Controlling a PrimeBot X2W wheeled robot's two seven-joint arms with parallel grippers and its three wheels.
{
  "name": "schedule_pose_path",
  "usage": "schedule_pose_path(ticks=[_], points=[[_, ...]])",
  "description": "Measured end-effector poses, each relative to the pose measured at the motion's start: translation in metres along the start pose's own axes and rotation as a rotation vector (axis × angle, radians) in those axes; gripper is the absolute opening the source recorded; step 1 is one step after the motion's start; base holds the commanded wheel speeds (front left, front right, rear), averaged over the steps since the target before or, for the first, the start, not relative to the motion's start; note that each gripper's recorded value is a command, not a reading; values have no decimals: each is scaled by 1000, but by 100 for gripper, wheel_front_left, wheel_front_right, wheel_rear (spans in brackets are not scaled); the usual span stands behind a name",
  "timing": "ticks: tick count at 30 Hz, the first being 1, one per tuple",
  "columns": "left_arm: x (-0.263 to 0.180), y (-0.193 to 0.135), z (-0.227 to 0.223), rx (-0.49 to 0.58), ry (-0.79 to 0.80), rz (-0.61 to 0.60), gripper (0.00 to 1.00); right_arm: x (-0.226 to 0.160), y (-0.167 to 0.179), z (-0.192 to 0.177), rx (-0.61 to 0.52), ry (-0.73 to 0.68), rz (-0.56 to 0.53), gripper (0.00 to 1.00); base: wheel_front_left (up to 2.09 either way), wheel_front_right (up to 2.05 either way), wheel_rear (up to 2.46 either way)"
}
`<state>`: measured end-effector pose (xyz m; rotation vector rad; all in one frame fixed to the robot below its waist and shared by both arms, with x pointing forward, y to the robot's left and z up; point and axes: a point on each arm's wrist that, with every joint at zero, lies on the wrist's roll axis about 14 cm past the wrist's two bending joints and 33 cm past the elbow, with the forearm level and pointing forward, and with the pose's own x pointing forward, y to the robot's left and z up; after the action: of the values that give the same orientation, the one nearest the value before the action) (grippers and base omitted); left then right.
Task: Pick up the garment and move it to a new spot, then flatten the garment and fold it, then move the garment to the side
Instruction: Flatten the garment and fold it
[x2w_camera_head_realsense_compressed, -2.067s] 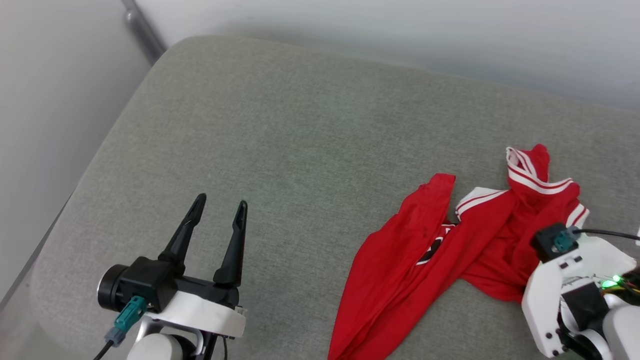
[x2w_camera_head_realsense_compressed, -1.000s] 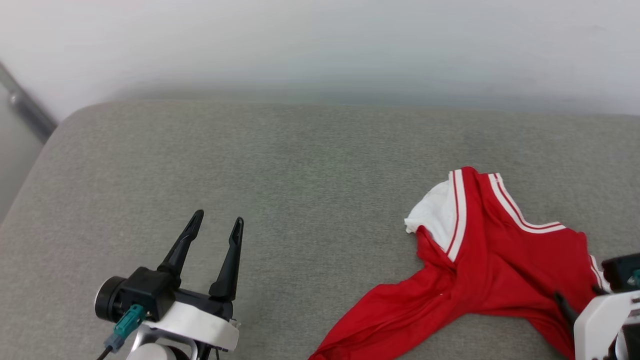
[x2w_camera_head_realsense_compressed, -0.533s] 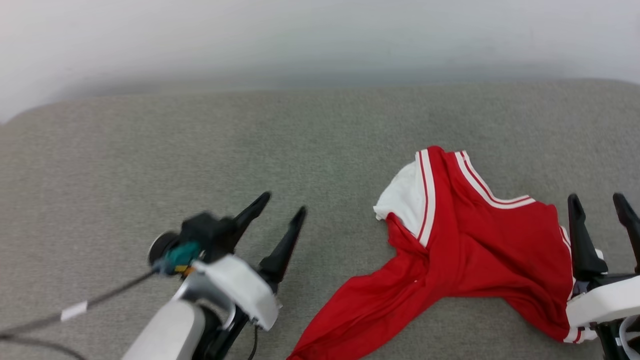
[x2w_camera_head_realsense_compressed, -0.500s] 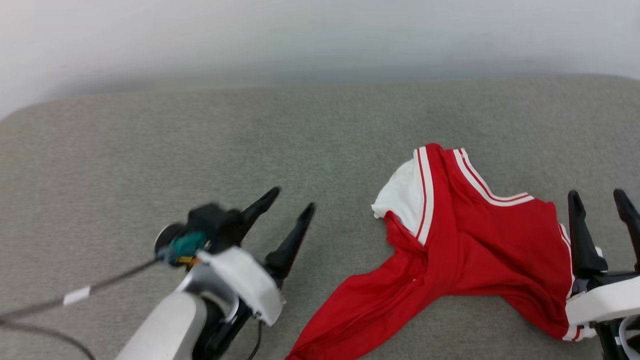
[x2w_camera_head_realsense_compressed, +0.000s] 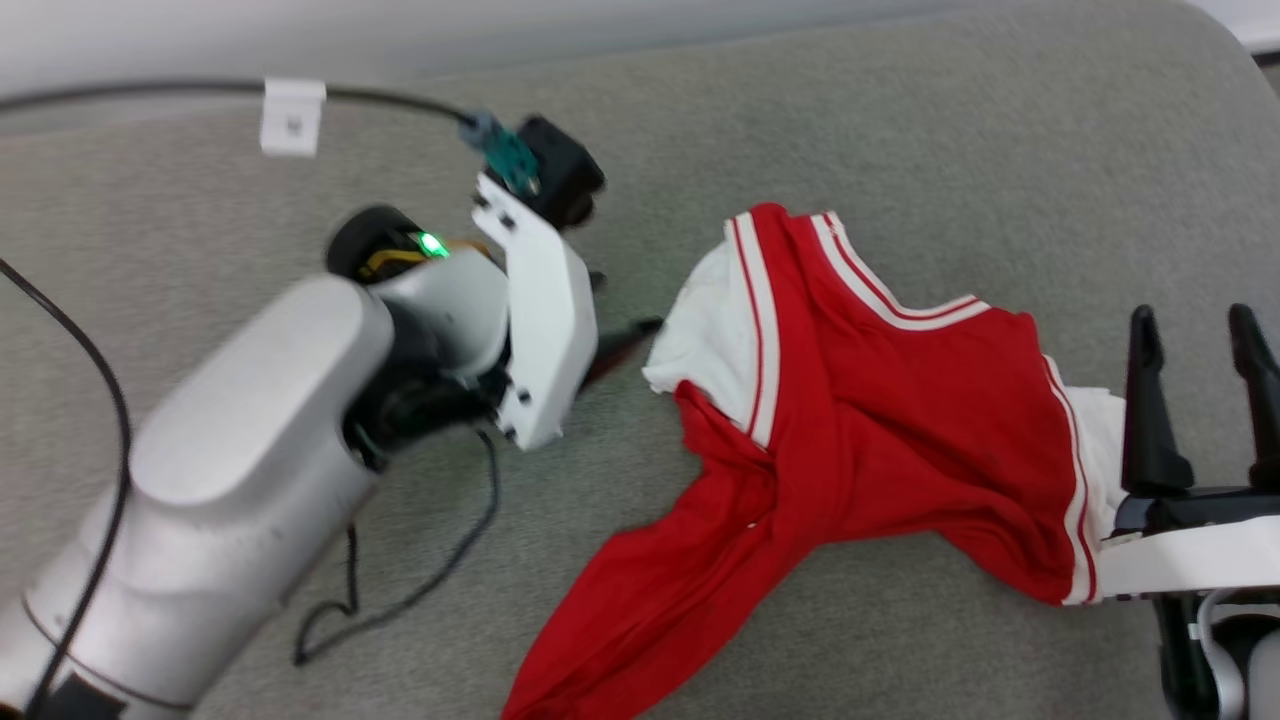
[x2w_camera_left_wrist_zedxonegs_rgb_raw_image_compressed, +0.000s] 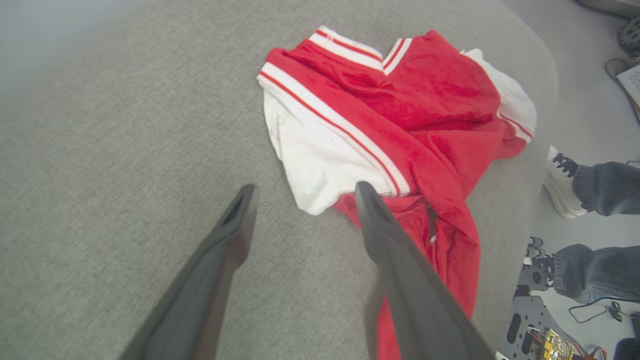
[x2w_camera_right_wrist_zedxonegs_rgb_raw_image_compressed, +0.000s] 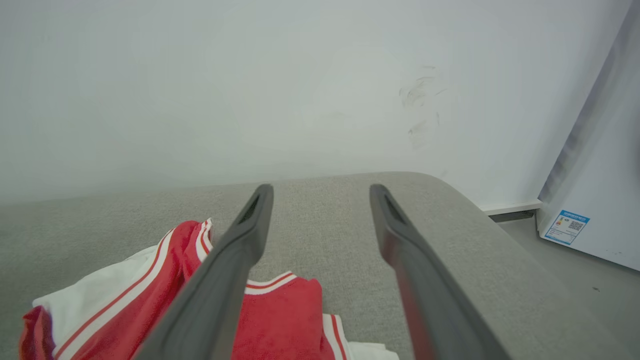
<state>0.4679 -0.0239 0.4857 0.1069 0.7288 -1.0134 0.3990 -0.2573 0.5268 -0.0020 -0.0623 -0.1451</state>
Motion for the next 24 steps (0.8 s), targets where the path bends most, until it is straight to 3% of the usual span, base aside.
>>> schedule_pose_path(ticks=[6,17,18,19,24], points=[[35,11,-14,-21,167,-51,100,-9,-11,-27,-26,79,-37,100,0,0,0],[93,14,-43,-31,266,-98,100,-17,-28,-54,-33,142,-93,100,0,0,0],[95,14,-47,-30,277,-103,91,-17,-29,-55,-33,143,-95,100,0,0,0],[97,12,-49,-24,287,-109,0,-17,-29,-56,-34,143,-96,100,0,0,0],[94,19,-55,-23,267,-98,0,-14,-28,-60,-33,149,-92,100,0,0,0]])
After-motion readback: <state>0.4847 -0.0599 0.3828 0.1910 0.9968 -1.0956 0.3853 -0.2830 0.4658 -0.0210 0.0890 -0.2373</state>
